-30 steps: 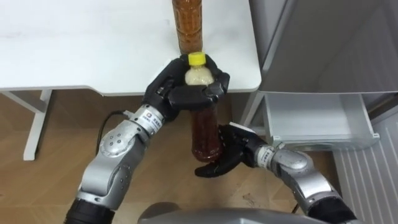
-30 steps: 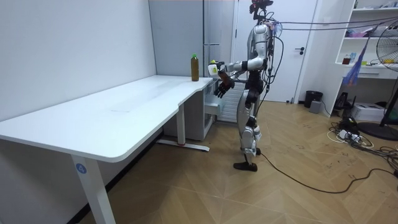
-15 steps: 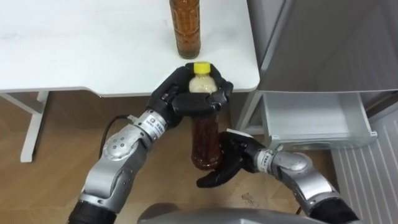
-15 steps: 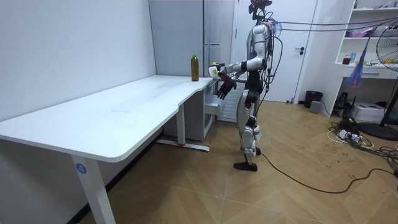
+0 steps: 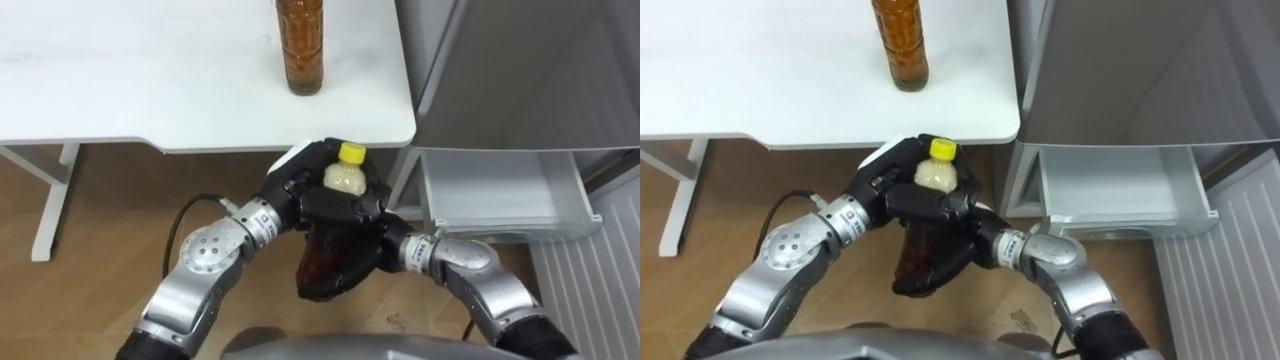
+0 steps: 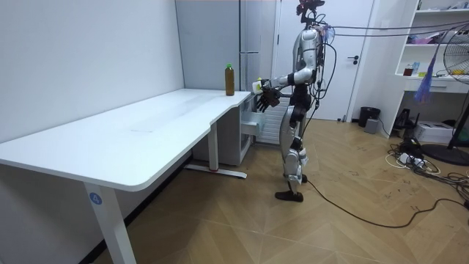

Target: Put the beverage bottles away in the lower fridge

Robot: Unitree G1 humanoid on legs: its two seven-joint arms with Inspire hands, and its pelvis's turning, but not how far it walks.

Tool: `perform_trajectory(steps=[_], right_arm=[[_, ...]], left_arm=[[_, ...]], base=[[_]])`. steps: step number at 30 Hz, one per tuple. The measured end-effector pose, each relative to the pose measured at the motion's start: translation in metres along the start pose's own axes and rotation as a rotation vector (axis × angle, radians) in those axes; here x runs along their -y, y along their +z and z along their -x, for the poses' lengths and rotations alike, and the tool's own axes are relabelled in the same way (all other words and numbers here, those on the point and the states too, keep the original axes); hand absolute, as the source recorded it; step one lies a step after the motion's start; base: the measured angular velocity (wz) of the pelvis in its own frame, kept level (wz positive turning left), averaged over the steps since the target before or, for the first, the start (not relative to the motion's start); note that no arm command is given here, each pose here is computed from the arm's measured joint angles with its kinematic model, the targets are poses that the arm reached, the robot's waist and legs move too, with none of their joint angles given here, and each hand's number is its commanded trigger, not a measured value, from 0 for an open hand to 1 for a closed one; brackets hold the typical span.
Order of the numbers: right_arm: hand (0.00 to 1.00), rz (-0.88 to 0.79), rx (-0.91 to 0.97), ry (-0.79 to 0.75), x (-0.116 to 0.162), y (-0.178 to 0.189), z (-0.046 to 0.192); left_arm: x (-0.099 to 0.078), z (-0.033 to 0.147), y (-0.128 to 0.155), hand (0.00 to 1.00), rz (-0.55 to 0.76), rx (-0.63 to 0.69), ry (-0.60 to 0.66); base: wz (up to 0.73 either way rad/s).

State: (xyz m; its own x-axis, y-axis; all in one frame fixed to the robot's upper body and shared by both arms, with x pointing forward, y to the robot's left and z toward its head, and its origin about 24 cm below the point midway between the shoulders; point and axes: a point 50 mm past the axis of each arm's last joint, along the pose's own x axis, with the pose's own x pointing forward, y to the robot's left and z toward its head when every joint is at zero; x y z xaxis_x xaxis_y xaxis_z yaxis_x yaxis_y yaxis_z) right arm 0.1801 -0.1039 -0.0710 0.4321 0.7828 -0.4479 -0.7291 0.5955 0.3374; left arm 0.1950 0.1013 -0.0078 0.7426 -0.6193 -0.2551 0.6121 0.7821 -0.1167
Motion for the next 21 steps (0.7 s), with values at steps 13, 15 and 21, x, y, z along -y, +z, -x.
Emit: perform_trajectory(steps=[13,15,21], right_arm=[[0.00,-0.120,0.051,-0.013,-0.0051,-0.0069,0.0020],[0.85,-0.120,0.049,-0.016,-0.0053,-0.0072,0.0018],[1.00,-0.119,0.043,-0.017,-0.0055,-0.0082,0.0021]], left_arm=[[0.0025,-0.0010,-0.0032,1.00,-0.004,0.002,-0.015],[0.0024,-0.0010,-0.0040,1.00,-0.003,0.001,-0.015],[0.0042,-0.0016,-0.0058,1.00,-0.001,-0.001,-0.023]], base=[[0.00],[0.00],[0.00]])
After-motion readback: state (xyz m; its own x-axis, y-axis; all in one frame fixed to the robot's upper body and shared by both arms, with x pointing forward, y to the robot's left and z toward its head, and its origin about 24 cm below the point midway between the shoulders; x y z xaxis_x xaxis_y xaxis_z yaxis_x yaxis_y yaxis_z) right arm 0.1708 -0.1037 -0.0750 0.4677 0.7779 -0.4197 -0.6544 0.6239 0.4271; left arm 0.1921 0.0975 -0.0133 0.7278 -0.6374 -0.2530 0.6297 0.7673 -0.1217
